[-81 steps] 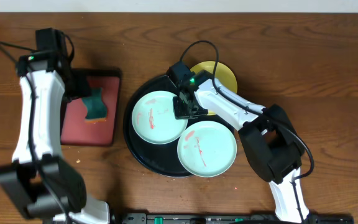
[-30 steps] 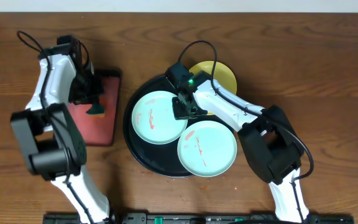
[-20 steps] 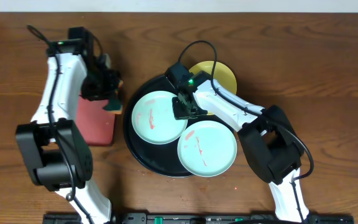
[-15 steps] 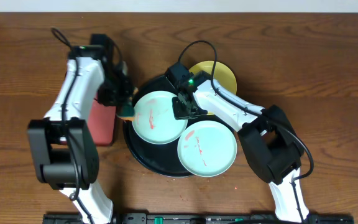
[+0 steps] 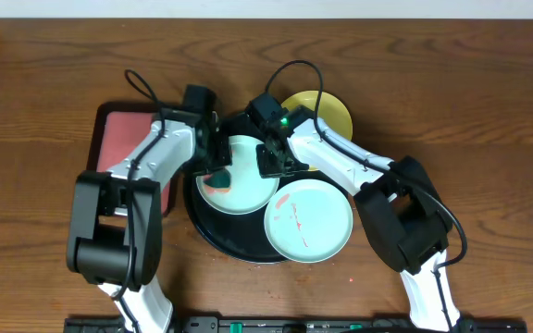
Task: Clean dirty plates on tray and stack at the side
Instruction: 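Scrub the held pale green plate with the sponge in the left gripper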
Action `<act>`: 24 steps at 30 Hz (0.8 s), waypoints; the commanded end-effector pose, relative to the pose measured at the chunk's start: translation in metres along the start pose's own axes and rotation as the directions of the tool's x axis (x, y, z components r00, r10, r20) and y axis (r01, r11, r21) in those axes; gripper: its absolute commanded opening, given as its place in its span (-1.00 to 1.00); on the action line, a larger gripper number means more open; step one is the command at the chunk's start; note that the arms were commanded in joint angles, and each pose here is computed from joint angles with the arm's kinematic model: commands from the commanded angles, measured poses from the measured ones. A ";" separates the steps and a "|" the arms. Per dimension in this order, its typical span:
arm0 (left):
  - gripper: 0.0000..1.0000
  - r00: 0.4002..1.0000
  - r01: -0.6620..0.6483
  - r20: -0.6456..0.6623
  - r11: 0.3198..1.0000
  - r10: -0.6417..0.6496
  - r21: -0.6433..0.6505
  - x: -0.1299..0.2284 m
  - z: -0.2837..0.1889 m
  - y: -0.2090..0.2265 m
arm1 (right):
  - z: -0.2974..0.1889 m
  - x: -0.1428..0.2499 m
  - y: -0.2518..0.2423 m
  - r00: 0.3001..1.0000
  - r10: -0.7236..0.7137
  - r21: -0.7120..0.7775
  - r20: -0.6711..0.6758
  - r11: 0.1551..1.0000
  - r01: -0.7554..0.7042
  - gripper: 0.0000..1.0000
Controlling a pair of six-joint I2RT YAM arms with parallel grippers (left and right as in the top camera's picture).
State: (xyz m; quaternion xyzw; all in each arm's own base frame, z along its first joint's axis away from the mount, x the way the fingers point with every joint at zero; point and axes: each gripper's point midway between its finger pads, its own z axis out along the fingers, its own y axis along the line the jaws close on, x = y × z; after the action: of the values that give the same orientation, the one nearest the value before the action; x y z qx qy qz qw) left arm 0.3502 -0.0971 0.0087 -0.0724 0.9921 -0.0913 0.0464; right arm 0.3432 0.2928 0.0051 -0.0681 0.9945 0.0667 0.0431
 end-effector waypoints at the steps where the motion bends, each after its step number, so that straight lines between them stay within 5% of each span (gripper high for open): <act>1: -0.85 0.989 -0.058 -0.132 0.993 0.072 0.107 0.039 0.016 -0.025 | 0.013 0.009 -0.002 0.999 -0.031 0.032 -0.026 0.999 0.032 -0.96; 5: -0.85 0.960 -0.148 -0.168 0.919 0.222 0.365 0.057 0.003 -0.064 | 0.013 0.009 -0.002 0.999 -0.031 0.032 -0.026 0.999 0.032 -0.96; 9: -0.85 0.959 -0.145 -0.180 0.925 0.219 0.352 0.059 0.004 -0.061 | 0.013 0.009 -0.002 0.999 -0.031 0.033 -0.026 0.999 0.032 -0.96; 14: -0.85 0.994 -0.001 -0.112 0.999 -0.005 -0.048 0.036 0.016 0.001 | 0.013 0.009 -0.002 0.999 -0.031 0.033 -0.027 0.999 0.032 -0.96; 18: -0.85 0.984 0.175 0.047 0.903 -0.170 -0.393 0.024 0.001 0.062 | 0.013 0.009 -0.002 0.999 -0.031 0.033 -0.027 0.999 0.032 -0.96; 24: -0.85 0.982 0.186 0.055 0.871 -0.181 -0.455 0.027 -0.006 0.072 | 0.013 0.009 -0.002 0.999 -0.031 0.032 -0.026 0.999 0.032 -0.96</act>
State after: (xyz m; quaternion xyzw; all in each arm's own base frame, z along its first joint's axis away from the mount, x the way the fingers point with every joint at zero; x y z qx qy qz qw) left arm 0.3159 -0.0782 0.0046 -0.1399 0.9898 0.0235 0.0080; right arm 0.3435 0.2932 0.0053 -0.0682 0.9944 0.0677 0.0436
